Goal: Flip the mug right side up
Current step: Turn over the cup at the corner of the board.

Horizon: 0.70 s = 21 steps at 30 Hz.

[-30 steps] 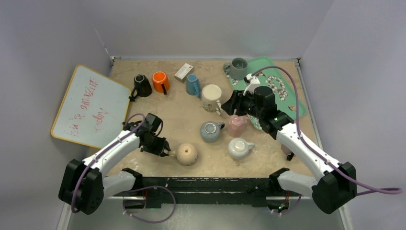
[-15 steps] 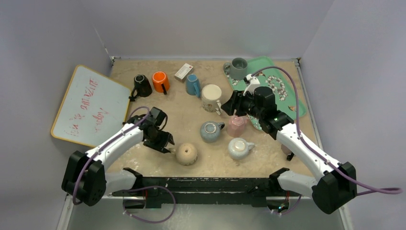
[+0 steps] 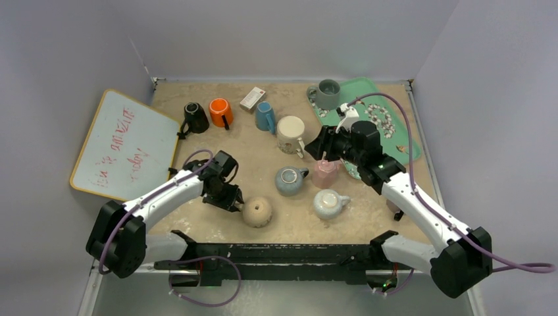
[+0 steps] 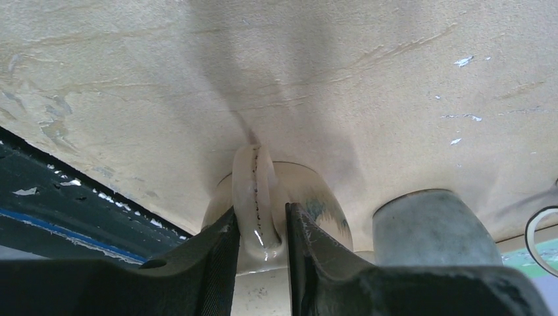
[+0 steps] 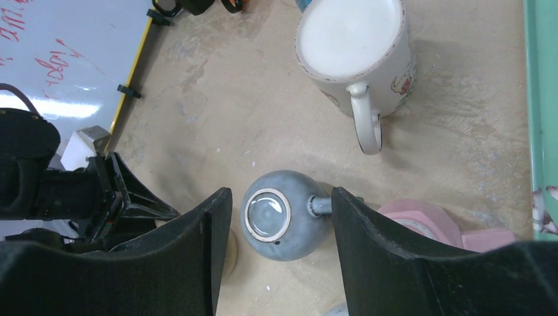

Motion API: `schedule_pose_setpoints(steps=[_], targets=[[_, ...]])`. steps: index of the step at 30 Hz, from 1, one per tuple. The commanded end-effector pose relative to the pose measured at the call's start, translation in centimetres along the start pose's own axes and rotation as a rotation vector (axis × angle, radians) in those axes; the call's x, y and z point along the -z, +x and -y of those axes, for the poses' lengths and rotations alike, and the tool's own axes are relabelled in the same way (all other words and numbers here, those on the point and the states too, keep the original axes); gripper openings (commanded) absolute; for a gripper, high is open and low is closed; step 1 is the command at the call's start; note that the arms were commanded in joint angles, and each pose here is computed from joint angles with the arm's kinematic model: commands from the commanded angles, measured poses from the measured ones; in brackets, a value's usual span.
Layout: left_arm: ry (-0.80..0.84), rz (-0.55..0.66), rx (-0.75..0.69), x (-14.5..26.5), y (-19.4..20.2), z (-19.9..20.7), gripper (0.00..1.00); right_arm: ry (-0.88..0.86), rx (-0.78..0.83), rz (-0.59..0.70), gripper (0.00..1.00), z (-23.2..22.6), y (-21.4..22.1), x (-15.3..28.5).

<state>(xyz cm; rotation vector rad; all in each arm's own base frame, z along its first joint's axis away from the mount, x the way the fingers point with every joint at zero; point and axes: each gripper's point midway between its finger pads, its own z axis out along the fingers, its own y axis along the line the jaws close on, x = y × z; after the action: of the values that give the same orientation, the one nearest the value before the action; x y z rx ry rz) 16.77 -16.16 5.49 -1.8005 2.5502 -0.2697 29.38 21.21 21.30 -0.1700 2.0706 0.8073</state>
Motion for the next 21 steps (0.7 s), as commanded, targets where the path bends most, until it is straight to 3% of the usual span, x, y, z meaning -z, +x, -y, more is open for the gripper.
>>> schedule_pose_setpoints(steps=[1, 11, 17, 21], targets=[[0.011, 0.001, 0.023, -0.04, 0.19, 0.54, 0.28, -0.030, 0.031, 0.044, 0.60, -0.86, -1.04, 0.79], [-0.022, 0.018, 0.003, 0.29, 0.55, 0.95, 0.35, -0.030, 0.034, 0.040, 0.60, -0.86, -0.97, 0.82], [-0.011, 0.016, 0.017, -0.26, 0.73, 1.06, 0.25, -0.034, 0.031, 0.037, 0.60, -0.95, -0.99, 0.78], [0.023, 0.043, 0.013, 0.30, 0.23, 1.41, 0.09, -0.036, 0.029, 0.035, 0.60, -1.06, -1.08, 0.90]])
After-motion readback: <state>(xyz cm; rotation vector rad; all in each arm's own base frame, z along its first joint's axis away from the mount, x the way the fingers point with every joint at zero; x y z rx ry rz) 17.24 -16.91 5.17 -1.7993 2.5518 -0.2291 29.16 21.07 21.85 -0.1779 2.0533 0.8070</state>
